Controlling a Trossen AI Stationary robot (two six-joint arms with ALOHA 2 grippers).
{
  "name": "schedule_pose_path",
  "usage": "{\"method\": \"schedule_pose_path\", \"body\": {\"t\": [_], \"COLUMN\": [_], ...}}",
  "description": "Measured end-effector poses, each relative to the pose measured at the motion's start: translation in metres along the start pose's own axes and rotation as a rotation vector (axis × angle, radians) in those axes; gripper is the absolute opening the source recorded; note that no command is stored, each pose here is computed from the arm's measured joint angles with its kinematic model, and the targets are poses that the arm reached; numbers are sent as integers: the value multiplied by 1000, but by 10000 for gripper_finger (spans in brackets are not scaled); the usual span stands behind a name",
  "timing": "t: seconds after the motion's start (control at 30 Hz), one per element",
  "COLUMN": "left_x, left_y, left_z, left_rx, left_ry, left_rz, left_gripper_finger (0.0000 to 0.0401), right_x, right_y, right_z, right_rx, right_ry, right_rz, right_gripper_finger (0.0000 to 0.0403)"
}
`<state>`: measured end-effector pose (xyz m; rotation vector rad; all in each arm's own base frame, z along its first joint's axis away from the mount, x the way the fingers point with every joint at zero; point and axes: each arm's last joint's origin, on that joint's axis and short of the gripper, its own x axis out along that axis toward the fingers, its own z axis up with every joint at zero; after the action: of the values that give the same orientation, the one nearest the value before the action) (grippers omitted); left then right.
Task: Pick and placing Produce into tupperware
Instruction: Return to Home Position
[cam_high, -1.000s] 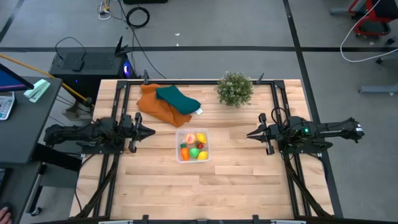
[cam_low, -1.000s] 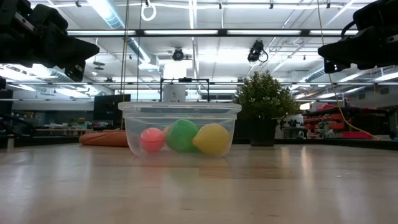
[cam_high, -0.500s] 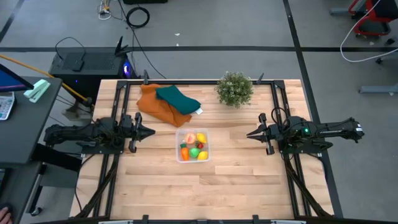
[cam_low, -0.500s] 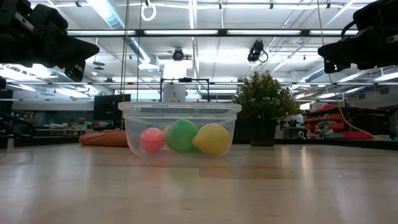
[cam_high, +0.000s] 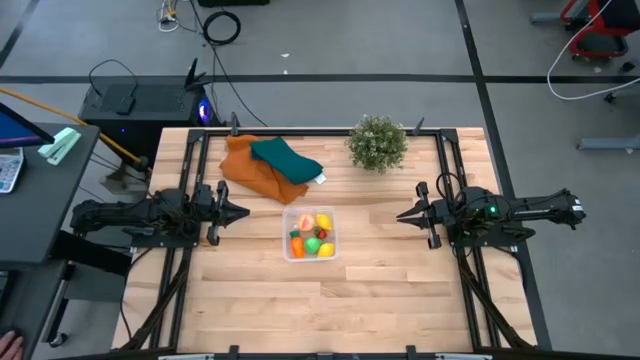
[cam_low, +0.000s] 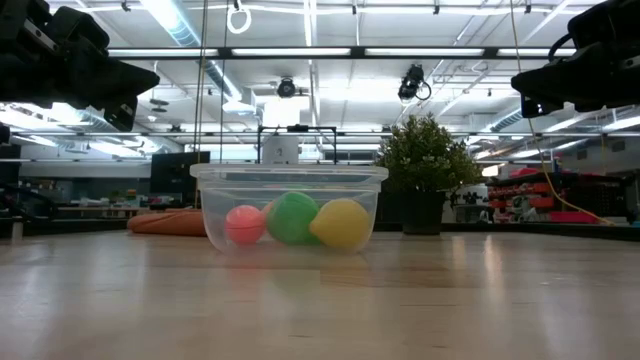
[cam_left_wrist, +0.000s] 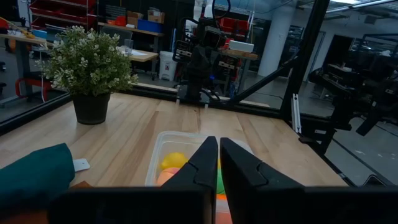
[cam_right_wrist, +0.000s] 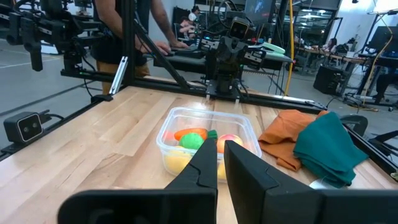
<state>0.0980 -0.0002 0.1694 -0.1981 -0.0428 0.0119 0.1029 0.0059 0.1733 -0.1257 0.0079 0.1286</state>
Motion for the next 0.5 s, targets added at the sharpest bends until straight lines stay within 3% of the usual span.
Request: {"method": "schedule_pose_path", "body": {"t": [0.5], "left_x": [0], "left_y": [0], "left_z": [0], "left_rx": [1], "left_ry": [0], "left_rz": [0], "left_gripper_finger": [33], "right_x": [0], "right_y": [0], "right_z": [0], "right_rx": [0], "right_ry": [0], "right_rz": [0], "right_gripper_finger": [0]}}
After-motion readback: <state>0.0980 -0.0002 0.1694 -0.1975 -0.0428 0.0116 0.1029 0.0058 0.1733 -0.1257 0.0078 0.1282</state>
